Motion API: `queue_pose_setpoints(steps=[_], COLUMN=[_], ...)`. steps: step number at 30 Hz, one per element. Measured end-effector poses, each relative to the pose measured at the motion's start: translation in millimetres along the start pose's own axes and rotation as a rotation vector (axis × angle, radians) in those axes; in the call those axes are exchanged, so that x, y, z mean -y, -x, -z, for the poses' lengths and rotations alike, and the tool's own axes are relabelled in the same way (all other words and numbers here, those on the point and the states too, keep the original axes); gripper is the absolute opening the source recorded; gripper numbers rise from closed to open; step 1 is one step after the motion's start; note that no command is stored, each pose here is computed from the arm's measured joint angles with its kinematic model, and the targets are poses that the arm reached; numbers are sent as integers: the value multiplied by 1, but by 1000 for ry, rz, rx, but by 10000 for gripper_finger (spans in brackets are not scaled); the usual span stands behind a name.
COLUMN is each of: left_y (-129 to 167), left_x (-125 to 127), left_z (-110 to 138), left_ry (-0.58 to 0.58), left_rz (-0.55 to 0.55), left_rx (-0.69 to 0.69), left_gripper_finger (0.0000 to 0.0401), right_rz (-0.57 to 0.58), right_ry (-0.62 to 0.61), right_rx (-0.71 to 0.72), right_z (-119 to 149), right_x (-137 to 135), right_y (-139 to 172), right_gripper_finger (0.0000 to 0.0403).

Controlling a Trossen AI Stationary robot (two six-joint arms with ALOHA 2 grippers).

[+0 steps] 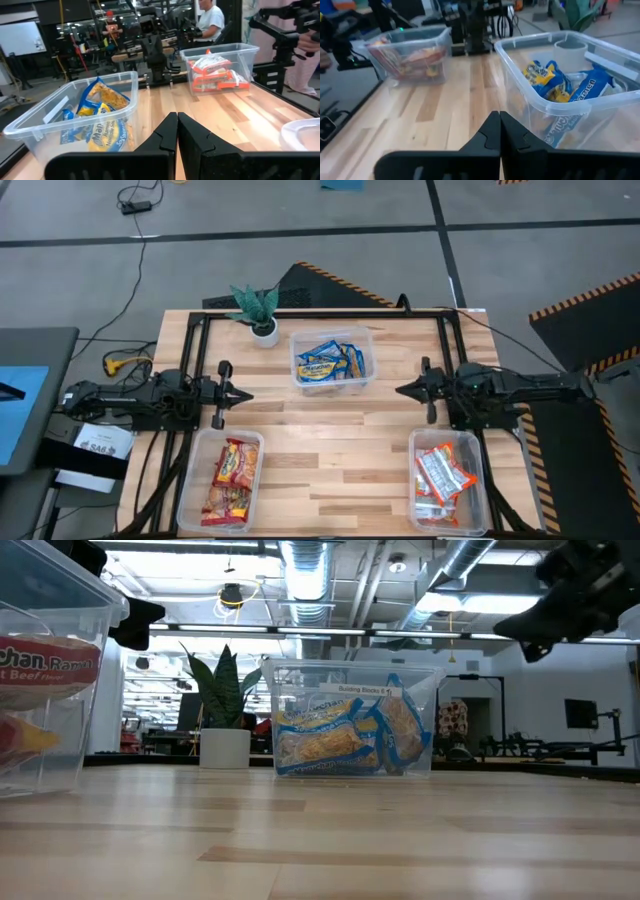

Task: Sort Maruchan noodles
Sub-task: Return to Home Position

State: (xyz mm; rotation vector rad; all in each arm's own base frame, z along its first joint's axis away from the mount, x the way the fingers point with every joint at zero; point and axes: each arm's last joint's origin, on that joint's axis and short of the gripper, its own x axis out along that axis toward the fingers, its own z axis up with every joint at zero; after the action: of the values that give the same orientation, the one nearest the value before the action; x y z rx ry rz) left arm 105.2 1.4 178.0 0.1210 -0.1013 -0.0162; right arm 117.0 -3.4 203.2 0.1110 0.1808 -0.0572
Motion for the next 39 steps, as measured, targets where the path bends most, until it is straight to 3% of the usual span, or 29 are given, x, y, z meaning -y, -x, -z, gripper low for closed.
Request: queue_pose_setpoints(steps=[12, 22, 33, 39], left_y=[0, 0, 0, 1], left_x=[0, 0, 2, 3], left_z=[1, 1, 10, 10], left_ry=[-17, -3, 40, 190], left_rz=[-12, -15, 24, 78], left_rx=[-8, -15, -102, -103], left_gripper_finger=[0, 0, 0, 0], right_rz=[-10, -12, -11, -11], right_ry=[-7, 79, 82, 81], right_rx=[226, 191, 182, 181], right_z=[36, 39, 40, 40], right_x=[1, 1, 1, 1], right_y=[14, 11, 10, 10], right_gripper_finger=[11, 11, 15, 15])
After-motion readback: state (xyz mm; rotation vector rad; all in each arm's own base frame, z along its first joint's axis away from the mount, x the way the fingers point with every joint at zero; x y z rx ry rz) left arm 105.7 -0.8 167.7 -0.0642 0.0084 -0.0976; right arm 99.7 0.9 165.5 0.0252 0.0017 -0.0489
